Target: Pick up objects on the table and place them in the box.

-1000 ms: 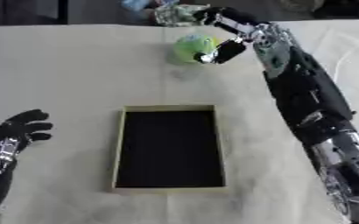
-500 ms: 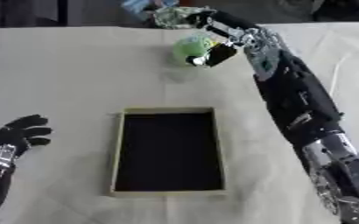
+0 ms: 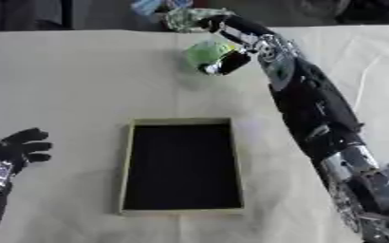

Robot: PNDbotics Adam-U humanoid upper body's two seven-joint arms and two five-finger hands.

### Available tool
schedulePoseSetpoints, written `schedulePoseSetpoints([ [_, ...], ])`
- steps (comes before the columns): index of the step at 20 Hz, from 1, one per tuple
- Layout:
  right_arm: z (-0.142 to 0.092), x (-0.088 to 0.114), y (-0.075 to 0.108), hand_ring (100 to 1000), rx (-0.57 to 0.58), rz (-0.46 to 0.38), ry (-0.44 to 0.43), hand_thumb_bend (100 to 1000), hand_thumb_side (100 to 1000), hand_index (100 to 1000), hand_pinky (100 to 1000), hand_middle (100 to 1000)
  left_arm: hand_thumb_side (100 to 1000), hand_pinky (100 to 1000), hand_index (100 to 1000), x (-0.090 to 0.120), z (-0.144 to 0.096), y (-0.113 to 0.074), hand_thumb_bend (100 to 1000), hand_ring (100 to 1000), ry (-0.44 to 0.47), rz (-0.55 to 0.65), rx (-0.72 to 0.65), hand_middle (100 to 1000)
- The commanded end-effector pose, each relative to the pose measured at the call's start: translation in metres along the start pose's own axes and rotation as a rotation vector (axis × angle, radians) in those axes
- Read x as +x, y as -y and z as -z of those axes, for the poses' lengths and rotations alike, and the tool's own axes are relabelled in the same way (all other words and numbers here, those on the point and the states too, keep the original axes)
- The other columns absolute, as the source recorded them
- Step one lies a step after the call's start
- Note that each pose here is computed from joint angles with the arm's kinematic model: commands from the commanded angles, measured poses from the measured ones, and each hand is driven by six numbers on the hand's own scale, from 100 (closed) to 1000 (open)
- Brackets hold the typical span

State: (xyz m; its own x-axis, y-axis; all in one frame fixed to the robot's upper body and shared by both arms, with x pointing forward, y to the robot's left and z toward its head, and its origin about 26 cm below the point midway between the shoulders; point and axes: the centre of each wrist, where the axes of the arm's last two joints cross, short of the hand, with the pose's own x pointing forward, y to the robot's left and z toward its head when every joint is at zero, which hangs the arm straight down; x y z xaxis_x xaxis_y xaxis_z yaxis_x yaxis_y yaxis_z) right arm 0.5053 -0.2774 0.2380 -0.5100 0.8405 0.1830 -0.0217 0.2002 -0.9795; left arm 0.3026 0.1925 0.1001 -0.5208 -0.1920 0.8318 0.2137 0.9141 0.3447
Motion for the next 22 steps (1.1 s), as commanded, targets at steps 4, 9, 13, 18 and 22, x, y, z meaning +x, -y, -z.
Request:
schedulePoseSetpoints([
  [4,-0.004,-0.008,0.013,899,-0.02,-0.074,-0.058,419,263,978,878,896,880,722,846,0.006,0.004,-0.001,100,757,0.028,0.011,-0.008,746],
  [9,-0.008,-0.016,0.005,900,-0.015,-0.09,-0.11,413,269,977,879,895,882,722,847,0.007,0.004,-0.001,100,757,0.029,0.011,-0.011,746],
  [13,-0.01,-0.021,-0.001,899,-0.01,-0.1,-0.14,410,274,976,880,891,884,722,848,0.007,0.004,-0.001,100,757,0.029,0.011,-0.012,747],
  [18,-0.011,-0.023,-0.007,891,-0.001,-0.114,-0.159,395,275,969,877,874,885,722,848,0.007,0.004,-0.001,100,757,0.03,0.011,-0.015,747],
  [22,-0.012,-0.025,-0.009,870,-0.019,-0.131,-0.182,379,282,955,864,848,887,722,848,0.008,0.004,-0.001,100,758,0.029,0.012,-0.017,747],
])
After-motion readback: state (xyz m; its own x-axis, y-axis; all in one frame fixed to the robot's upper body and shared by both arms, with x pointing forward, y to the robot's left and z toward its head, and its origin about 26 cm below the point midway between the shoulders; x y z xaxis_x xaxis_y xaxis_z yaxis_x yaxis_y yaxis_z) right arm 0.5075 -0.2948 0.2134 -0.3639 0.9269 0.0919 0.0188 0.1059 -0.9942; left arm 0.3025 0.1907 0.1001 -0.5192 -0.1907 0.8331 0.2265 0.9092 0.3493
